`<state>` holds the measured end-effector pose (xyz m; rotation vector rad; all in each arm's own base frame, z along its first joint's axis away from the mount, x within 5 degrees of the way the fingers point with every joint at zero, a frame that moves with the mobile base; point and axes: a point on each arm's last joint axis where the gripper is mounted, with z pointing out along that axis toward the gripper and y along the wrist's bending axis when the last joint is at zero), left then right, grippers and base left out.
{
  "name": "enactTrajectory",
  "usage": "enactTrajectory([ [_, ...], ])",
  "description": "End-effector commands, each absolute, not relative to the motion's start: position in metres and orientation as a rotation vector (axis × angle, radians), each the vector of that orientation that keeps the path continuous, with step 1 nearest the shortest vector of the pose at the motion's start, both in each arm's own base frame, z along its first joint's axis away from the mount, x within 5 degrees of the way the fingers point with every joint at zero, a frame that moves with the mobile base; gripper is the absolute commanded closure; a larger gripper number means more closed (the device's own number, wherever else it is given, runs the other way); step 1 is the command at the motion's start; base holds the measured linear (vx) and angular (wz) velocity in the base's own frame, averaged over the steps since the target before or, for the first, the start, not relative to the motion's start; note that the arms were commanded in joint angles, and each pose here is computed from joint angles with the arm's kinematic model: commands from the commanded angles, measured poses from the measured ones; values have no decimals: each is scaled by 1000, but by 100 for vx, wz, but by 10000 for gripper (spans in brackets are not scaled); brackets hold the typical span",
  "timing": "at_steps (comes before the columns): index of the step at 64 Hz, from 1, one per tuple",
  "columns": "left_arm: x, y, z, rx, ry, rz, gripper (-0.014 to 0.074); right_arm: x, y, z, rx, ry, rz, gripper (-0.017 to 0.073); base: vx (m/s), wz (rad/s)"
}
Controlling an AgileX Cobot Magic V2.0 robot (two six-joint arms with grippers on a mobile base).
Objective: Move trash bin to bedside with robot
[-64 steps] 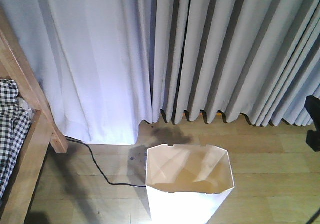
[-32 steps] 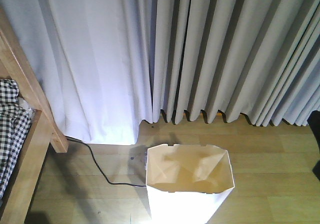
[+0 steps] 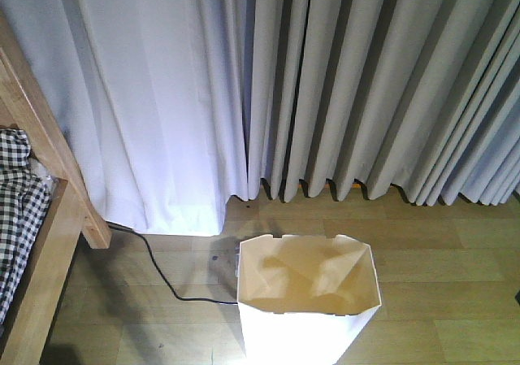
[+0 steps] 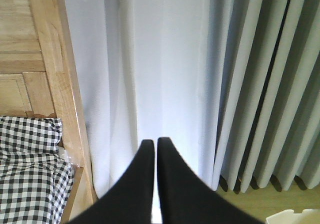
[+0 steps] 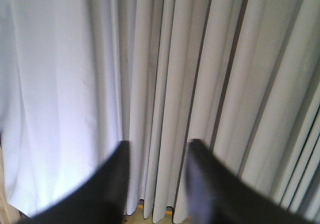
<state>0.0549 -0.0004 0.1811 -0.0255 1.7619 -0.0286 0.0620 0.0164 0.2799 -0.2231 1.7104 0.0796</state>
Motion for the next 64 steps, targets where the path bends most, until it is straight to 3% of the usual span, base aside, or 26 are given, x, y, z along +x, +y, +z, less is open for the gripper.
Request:
enactTrajectory([
  [1, 56, 0, 182, -29, 1697, -36, 599, 64, 13, 295, -183, 1621, 42, 541, 0, 0],
  [3, 56, 0, 182, -29, 1697, -36, 599, 64, 13, 296, -180, 1619, 45, 575, 0, 0],
  [36, 56, 0, 182, -29, 1697, -36, 599, 65, 13, 293, -175, 1625, 50, 568, 0, 0],
  [44, 56, 0, 182, -29, 1697, -36, 599, 60, 8, 287, -175, 1598, -26, 568, 0, 0],
  [52, 56, 0, 182, -29, 1697, -36, 599, 54, 1, 270, -55, 1472, -40, 568, 0, 0],
  [64, 56, 0, 182, -29, 1697, -36, 599, 52, 0, 225, -54, 1425, -59, 568, 0, 0],
])
